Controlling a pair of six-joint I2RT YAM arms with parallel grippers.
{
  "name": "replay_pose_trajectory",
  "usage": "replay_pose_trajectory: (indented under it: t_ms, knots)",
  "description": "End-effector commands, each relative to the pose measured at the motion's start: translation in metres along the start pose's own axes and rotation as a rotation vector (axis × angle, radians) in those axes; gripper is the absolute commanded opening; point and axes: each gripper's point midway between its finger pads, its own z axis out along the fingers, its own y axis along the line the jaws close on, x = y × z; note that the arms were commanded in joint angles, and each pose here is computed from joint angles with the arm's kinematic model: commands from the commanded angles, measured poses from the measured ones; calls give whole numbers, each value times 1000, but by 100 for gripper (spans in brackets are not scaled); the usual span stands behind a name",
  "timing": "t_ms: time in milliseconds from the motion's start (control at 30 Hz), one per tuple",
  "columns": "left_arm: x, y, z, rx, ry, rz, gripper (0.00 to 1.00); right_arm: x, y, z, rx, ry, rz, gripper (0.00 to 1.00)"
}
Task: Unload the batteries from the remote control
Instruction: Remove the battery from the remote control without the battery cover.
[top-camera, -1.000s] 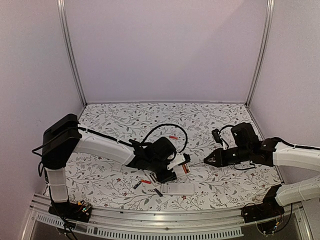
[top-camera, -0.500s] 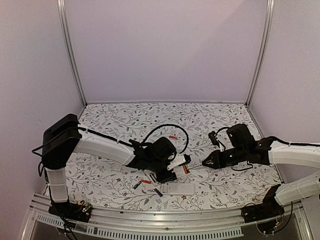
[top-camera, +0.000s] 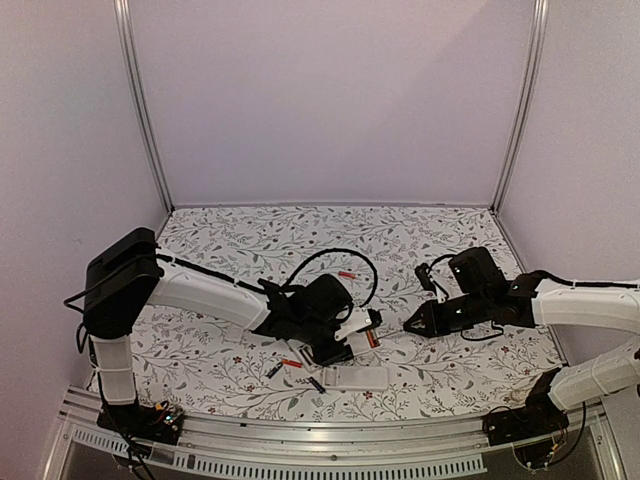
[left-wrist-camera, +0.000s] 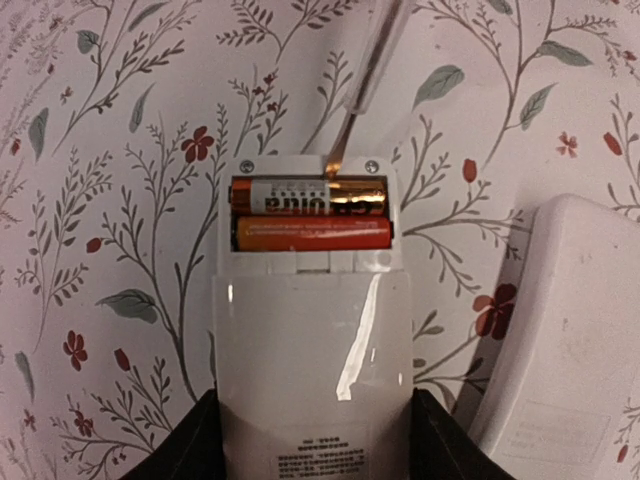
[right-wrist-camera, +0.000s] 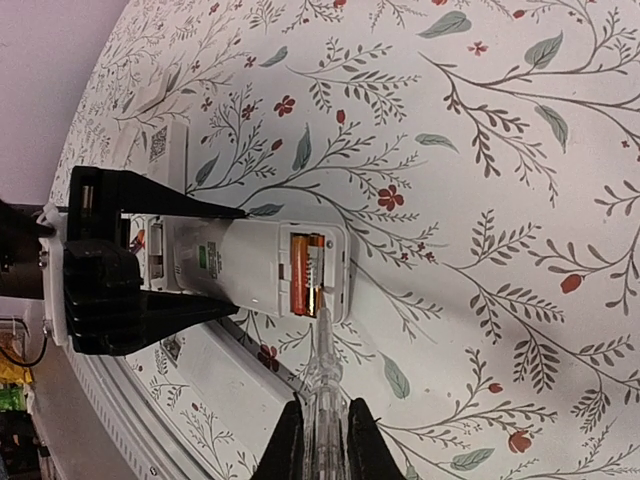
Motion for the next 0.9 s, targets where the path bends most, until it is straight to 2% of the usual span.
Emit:
replay_pose_trajectory:
  t_ms: [0,233,467,667,867]
  knots:
    - [45,-26,15,75,136,40,29,-2,4,3,-4,17,-16,0]
    - [46,-27,16,78,136,41,28,3,-1,12,15,52,21,0]
    - [47,-27,17,80,141,43,28,4,6,22,-52,54,95,0]
    - [47,-27,18,75,143,43,28,2,24,20,-205,55,196,0]
    - [52,-25,22,66,164,36,27,-21,48,-4,-318,-23,227,0]
